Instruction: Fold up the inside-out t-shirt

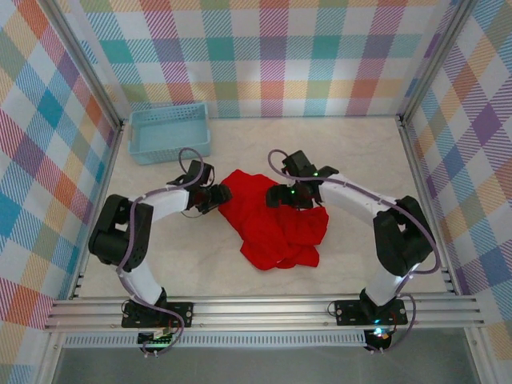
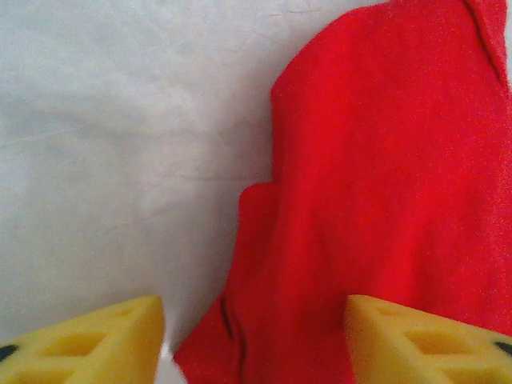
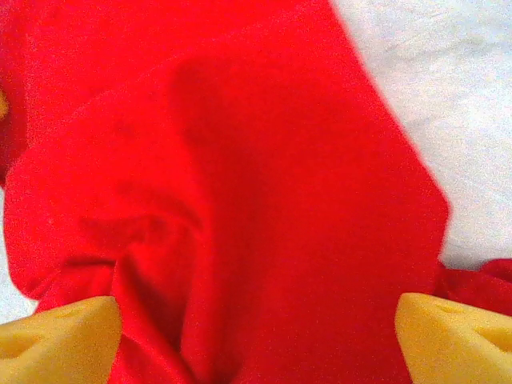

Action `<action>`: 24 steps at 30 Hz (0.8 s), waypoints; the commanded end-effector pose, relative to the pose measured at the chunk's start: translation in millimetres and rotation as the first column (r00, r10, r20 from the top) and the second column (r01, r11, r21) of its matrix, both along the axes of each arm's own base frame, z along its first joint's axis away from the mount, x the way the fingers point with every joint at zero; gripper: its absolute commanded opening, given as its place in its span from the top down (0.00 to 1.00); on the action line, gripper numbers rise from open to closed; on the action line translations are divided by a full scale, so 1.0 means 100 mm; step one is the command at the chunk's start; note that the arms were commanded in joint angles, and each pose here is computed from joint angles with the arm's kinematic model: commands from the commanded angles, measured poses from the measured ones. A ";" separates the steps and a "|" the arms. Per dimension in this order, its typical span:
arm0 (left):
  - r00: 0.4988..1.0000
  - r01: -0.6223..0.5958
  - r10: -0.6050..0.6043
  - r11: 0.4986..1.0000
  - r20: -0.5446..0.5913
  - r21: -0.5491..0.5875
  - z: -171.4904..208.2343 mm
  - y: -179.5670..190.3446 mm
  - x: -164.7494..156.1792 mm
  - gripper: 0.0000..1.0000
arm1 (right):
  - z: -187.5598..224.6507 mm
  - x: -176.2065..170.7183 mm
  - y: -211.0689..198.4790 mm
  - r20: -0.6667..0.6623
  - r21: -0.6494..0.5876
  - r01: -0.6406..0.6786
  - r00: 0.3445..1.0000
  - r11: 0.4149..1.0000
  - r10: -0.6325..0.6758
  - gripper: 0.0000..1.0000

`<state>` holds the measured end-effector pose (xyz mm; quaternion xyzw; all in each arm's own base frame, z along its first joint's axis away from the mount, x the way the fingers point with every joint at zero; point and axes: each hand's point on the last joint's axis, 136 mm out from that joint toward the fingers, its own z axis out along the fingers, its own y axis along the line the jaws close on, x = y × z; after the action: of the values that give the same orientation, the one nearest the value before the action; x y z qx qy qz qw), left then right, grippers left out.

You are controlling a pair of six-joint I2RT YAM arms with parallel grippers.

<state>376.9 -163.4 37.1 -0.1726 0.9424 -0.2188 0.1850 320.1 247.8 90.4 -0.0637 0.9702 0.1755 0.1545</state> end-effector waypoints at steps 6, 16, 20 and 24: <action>0.998 0.055 -0.054 0.997 0.021 -0.050 0.06 -0.17 0.24 0.79 | -0.31 -0.15 -0.03 -0.058 -0.047 -0.008 0.998 0.999 0.005 0.46; 0.970 0.079 -0.078 0.997 0.232 0.006 1.08 -0.02 0.09 1.00 | 0.25 0.04 -0.54 0.188 -0.245 0.075 0.982 0.966 -0.029 1.00; 0.931 0.088 -0.089 0.996 0.353 0.019 1.70 0.08 -0.13 1.00 | 0.76 0.04 -0.65 0.320 -0.215 0.097 0.947 0.972 -0.024 1.00; 0.857 0.126 -0.094 0.992 0.507 -0.029 2.49 0.11 -0.42 1.00 | 1.49 -0.05 -0.70 0.451 -0.129 0.084 0.892 0.988 -0.017 1.00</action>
<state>351.9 -161.1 248.0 -0.0783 0.8751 -0.2970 0.3739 320.1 195.1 200.1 -0.0788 0.9334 0.1040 0.3342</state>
